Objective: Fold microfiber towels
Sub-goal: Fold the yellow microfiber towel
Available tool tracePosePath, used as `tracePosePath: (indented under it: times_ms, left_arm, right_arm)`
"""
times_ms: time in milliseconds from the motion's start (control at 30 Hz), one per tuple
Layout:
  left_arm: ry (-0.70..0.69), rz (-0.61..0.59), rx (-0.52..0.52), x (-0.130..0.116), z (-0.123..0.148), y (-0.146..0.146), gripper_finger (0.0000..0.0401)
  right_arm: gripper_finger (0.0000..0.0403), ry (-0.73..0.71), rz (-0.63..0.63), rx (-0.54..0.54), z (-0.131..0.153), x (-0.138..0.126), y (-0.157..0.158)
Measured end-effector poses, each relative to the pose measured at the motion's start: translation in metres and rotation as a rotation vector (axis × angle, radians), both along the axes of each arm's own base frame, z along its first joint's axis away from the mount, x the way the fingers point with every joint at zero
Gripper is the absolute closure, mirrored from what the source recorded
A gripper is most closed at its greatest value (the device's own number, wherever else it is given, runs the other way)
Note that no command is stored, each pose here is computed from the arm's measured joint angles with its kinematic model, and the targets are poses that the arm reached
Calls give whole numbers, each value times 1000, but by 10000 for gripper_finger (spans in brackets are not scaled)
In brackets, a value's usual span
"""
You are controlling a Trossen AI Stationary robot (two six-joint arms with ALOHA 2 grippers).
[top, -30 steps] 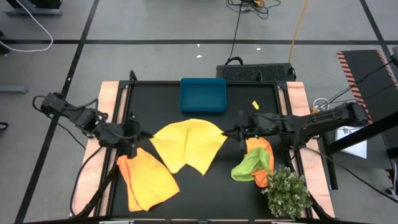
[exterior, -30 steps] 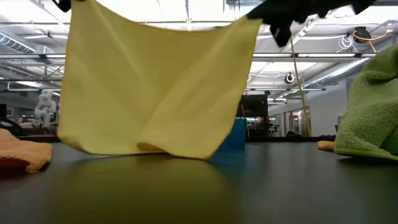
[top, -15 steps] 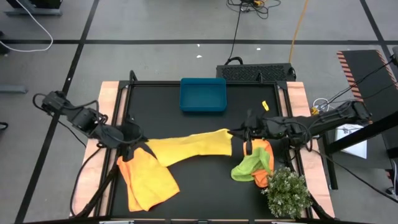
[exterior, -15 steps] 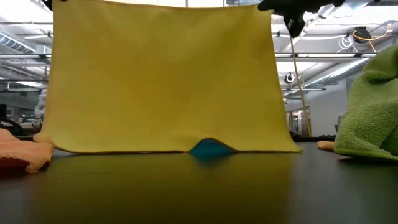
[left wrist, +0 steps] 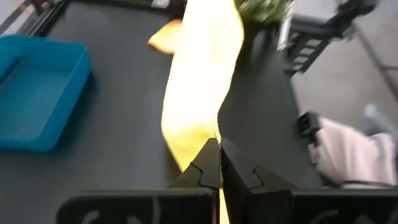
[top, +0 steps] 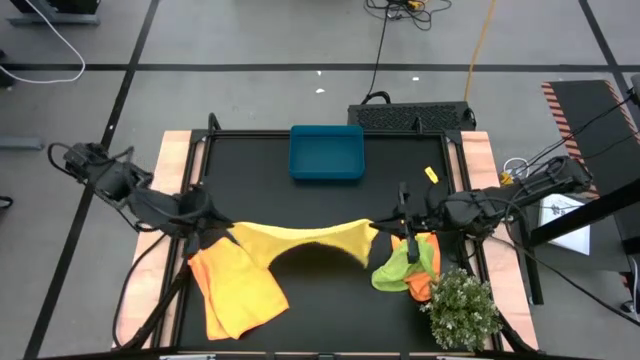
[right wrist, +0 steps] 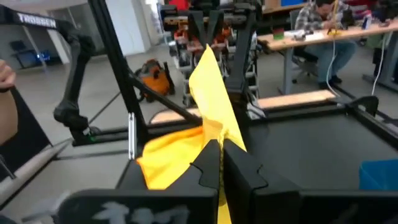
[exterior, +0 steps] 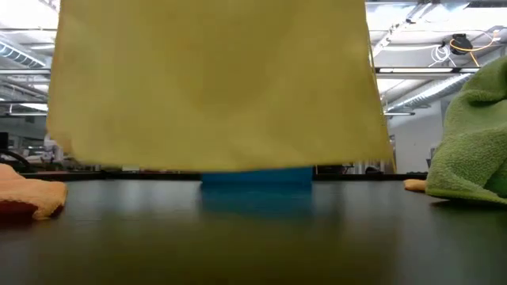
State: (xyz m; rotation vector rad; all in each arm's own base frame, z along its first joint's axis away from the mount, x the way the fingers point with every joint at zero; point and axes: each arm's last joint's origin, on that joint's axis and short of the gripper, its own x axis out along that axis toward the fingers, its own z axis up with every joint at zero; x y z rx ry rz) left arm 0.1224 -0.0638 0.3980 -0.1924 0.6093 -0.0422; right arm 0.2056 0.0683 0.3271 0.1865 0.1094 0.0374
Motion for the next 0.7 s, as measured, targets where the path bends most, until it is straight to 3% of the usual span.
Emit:
tracePosePath:
  times_ms: [167,300,467,700]
  left_arm:
    - [1,-50,-61,-5,7,-4,397]
    - [88,-40,-36,-6,-8,-5,397]
    - [228,27,112,-3,-39,-2,395]
    - [292,124,388,6,-75,10,390]
  right_arm:
    - [403,13,24,42,0,-2,6]
    - [403,111,12,58,-11,-1,7]
    - [403,249,-125,30,-28,2,2]
    - [403,416,-286,-30,-48,5,-20]
